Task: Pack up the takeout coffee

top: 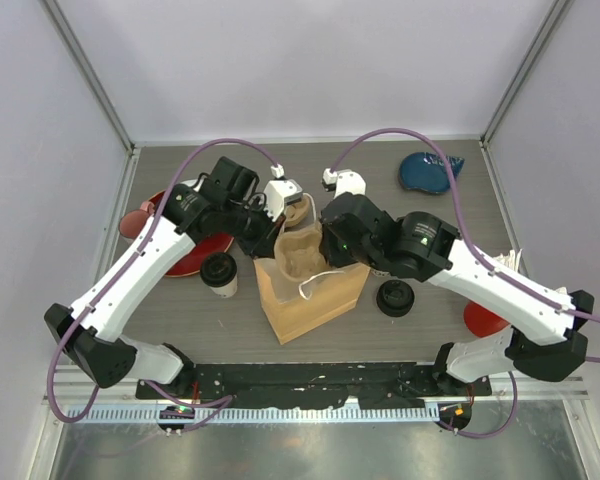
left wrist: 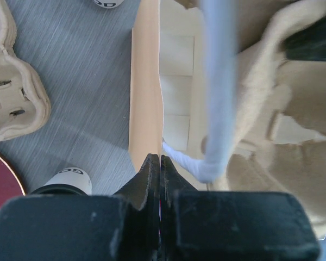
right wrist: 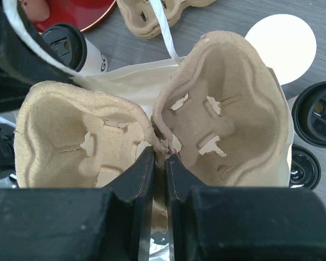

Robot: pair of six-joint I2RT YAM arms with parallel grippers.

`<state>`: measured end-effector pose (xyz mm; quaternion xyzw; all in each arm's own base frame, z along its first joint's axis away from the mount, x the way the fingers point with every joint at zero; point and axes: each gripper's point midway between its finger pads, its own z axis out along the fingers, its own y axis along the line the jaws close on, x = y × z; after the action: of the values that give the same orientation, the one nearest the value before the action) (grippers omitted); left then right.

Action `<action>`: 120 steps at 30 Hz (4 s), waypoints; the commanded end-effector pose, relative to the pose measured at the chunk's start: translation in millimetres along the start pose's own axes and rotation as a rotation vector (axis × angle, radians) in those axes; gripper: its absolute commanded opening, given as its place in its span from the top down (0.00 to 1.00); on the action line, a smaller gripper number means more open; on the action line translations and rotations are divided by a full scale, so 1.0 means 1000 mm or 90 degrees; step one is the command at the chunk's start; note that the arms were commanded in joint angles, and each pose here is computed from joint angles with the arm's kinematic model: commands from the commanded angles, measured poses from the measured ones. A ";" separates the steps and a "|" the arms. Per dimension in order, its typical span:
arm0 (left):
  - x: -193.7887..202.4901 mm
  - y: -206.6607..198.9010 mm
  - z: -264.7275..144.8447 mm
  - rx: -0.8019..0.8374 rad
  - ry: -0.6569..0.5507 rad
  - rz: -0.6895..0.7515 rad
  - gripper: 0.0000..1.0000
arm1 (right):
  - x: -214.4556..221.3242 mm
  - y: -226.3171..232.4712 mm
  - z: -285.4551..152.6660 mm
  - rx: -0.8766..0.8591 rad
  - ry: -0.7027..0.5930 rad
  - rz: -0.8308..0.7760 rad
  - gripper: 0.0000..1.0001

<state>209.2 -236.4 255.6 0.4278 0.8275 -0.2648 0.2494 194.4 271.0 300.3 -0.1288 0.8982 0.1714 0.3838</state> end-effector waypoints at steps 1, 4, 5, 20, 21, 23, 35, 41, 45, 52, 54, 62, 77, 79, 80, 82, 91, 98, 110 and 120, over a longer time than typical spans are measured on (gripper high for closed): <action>-0.012 -0.007 -0.010 -0.003 -0.045 0.012 1.00 | 0.002 0.003 0.033 0.040 -0.001 -0.015 0.99; -0.012 -0.006 -0.008 -0.008 -0.045 0.014 1.00 | 0.007 0.013 0.046 0.034 0.014 -0.022 0.99; -0.012 -0.007 -0.008 -0.008 -0.045 0.019 1.00 | 0.008 0.013 0.048 0.036 0.016 -0.025 0.99; -0.020 -0.006 -0.008 -0.014 -0.061 0.001 1.00 | 0.037 0.011 0.066 0.087 0.043 -0.059 0.99; -0.020 -0.005 -0.007 -0.018 -0.064 -0.002 1.00 | 0.038 0.011 0.066 0.096 0.042 -0.063 0.99; -0.020 -0.003 -0.006 -0.024 -0.064 -0.008 1.00 | 0.045 0.011 0.066 0.116 0.047 -0.080 0.99; -0.029 0.024 -0.015 -0.127 -0.079 -0.012 1.00 | 0.096 0.014 0.048 0.086 0.143 -0.068 0.99; -0.034 0.023 -0.021 -0.128 -0.100 -0.038 1.00 | 0.111 0.013 0.036 0.089 0.169 -0.130 0.99; -0.032 0.036 -0.019 -0.139 -0.103 -0.049 1.00 | 0.112 0.014 0.037 0.057 0.149 -0.127 0.99; -0.038 0.011 -0.008 -0.061 -0.119 -0.094 1.00 | 0.097 0.018 0.051 0.098 0.127 -0.138 0.99; -0.042 0.002 -0.007 -0.040 -0.121 -0.103 1.00 | 0.104 0.025 0.063 0.093 0.144 -0.153 0.99; -0.038 -0.004 -0.012 -0.033 -0.117 -0.133 1.00 | 0.118 0.003 0.091 0.087 0.168 -0.099 0.99; -0.040 0.048 0.002 -0.160 -0.127 -0.134 1.00 | 0.149 -0.003 0.073 0.033 0.214 -0.160 0.99; -0.043 0.057 0.003 -0.177 -0.133 -0.138 1.00 | 0.152 -0.002 0.069 0.029 0.220 -0.198 0.99; -0.044 0.059 0.003 -0.183 -0.135 -0.136 1.00 | 0.154 0.000 0.066 0.027 0.219 -0.211 0.99; -0.043 0.063 0.005 -0.190 -0.130 -0.135 1.00 | 0.149 0.001 0.063 0.023 0.206 -0.225 0.99; -0.027 0.053 0.022 -0.141 -0.077 -0.158 1.00 | 0.119 0.018 0.051 -0.023 0.145 -0.234 0.99; -0.047 0.033 -0.006 -0.109 -0.131 -0.141 1.00 | 0.157 0.001 0.061 -0.026 0.239 -0.181 0.99; -0.044 0.015 -0.008 -0.055 -0.133 -0.149 1.00 | 0.170 -0.013 0.079 0.005 0.295 -0.107 0.99; -0.042 0.007 -0.004 -0.038 -0.125 -0.137 1.00 | 0.173 -0.007 0.091 0.013 0.312 -0.107 0.99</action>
<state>237.5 -248.2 250.8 0.2936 0.8761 -0.2735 0.2674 147.2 285.6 110.7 -0.2438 0.9469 0.0895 0.1896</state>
